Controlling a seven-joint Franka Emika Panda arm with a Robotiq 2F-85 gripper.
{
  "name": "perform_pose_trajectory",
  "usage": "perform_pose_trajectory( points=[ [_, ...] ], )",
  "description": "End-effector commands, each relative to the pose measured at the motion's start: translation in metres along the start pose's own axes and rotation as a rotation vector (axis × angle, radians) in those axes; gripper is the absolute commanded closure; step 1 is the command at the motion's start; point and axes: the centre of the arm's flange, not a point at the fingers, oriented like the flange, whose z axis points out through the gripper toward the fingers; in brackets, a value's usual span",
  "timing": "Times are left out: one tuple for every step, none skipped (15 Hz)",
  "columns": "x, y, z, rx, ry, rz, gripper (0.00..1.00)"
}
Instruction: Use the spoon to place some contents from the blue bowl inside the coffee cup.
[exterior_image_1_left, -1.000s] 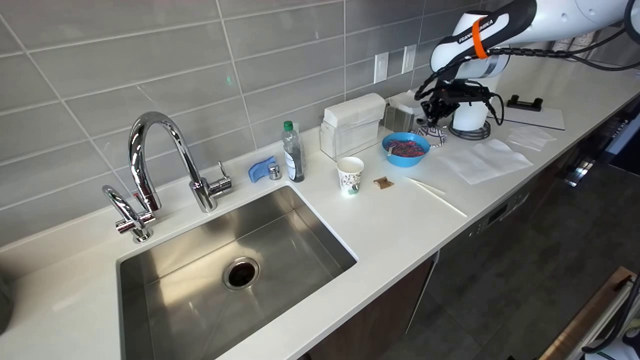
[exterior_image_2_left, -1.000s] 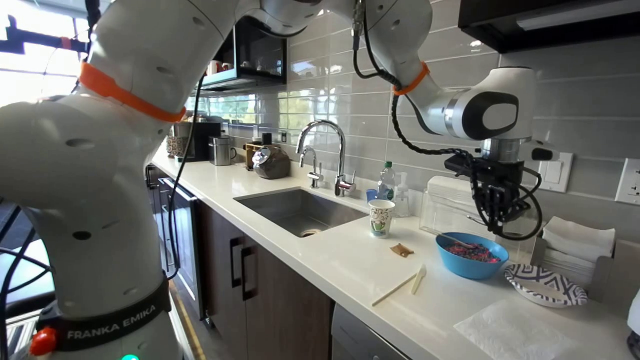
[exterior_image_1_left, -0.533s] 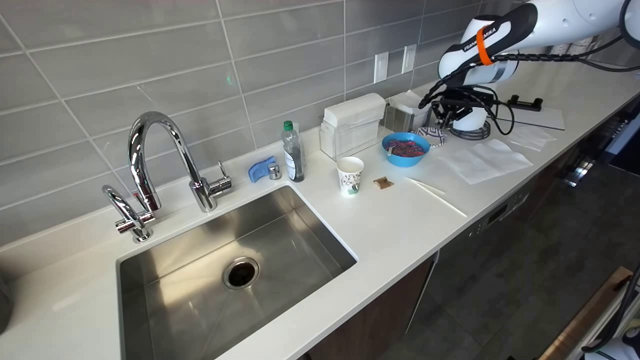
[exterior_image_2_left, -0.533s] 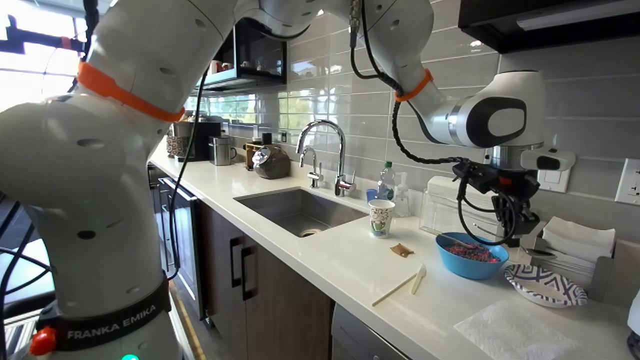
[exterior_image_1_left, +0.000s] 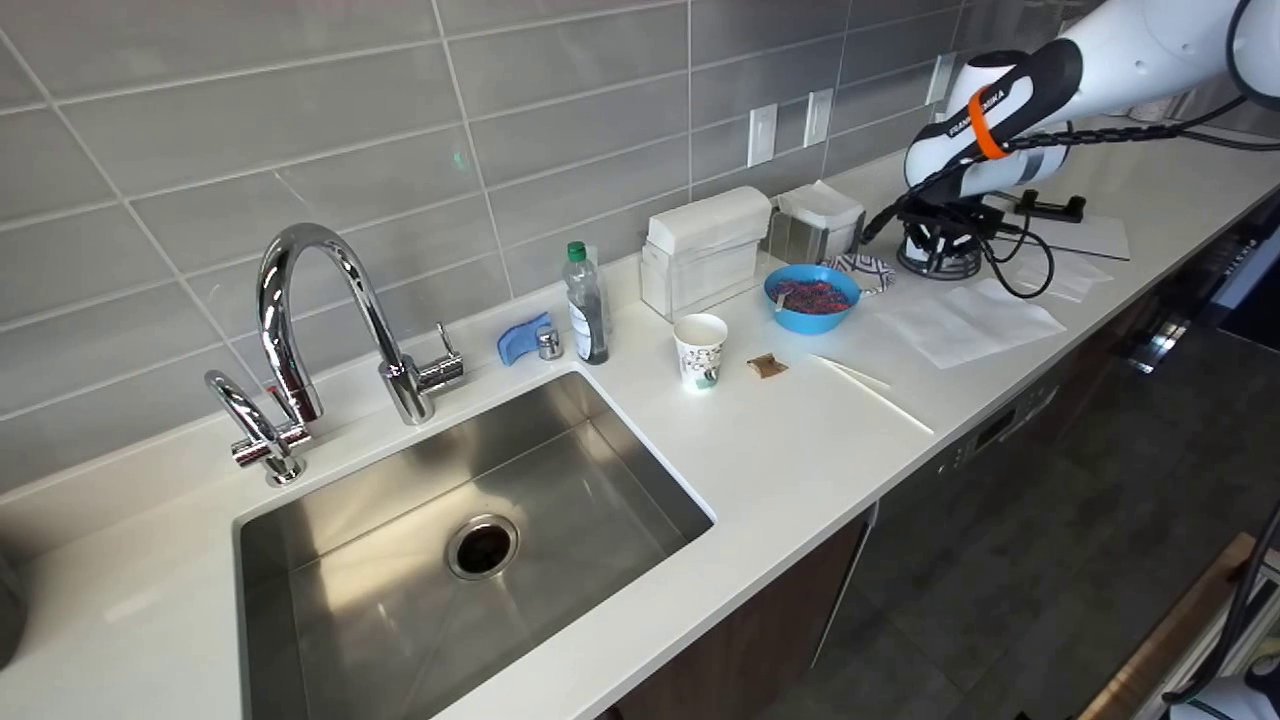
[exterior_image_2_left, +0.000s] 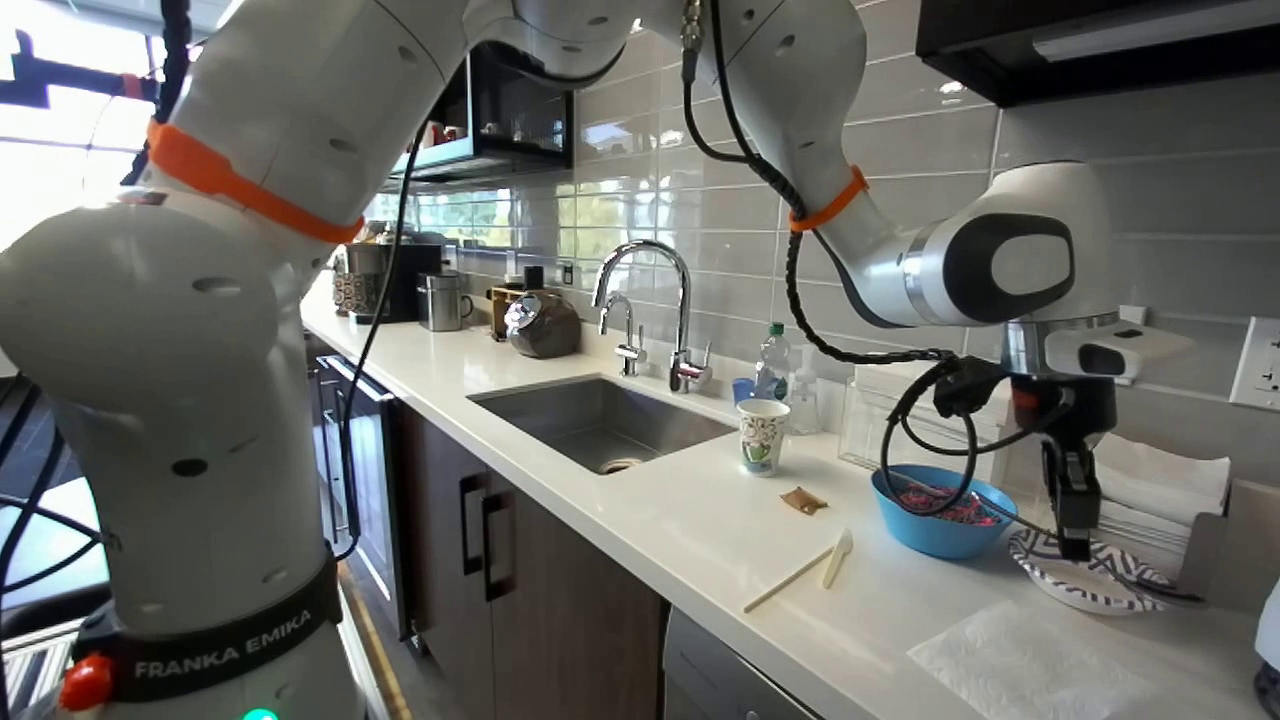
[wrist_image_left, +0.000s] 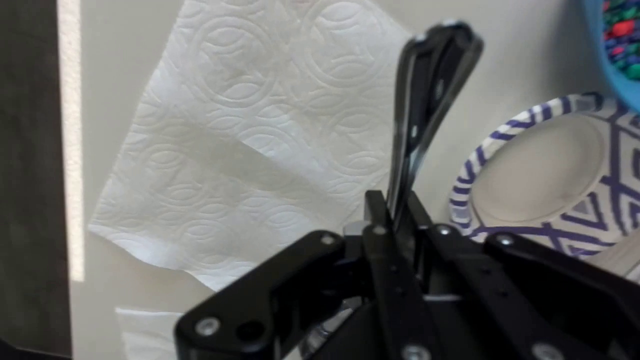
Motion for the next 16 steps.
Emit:
perform_pose_trajectory(
  points=[
    [-0.011,0.022,0.012,-0.067,0.025,0.138,0.97],
    [-0.011,0.026,0.017,-0.079,0.032,0.17,0.97],
    [-0.01,0.03,0.023,-0.09,0.037,0.2,0.97],
    [-0.01,0.033,0.026,-0.094,0.043,0.227,0.97],
    [-0.009,0.033,0.027,-0.085,0.031,0.224,0.97],
    [-0.002,0.03,0.022,-0.089,0.012,0.191,0.9],
    [-0.003,0.031,0.024,-0.092,0.01,0.199,0.9],
    [-0.003,0.031,0.025,-0.093,0.01,0.205,0.9],
    [-0.003,0.031,0.025,-0.093,0.01,0.207,0.9],
    [-0.003,0.031,0.025,-0.093,0.01,0.208,0.97],
    [-0.005,0.029,0.028,-0.102,0.011,0.209,0.97],
    [-0.005,0.028,0.032,-0.112,0.012,0.219,0.97],
    [-0.005,0.029,0.039,-0.122,0.023,0.238,0.97],
    [-0.004,0.03,0.045,-0.13,0.023,0.255,0.97],
    [-0.004,0.032,0.05,-0.134,0.03,0.275,0.97],
    [-0.003,0.033,0.057,-0.139,0.052,0.314,0.97]
  ],
)
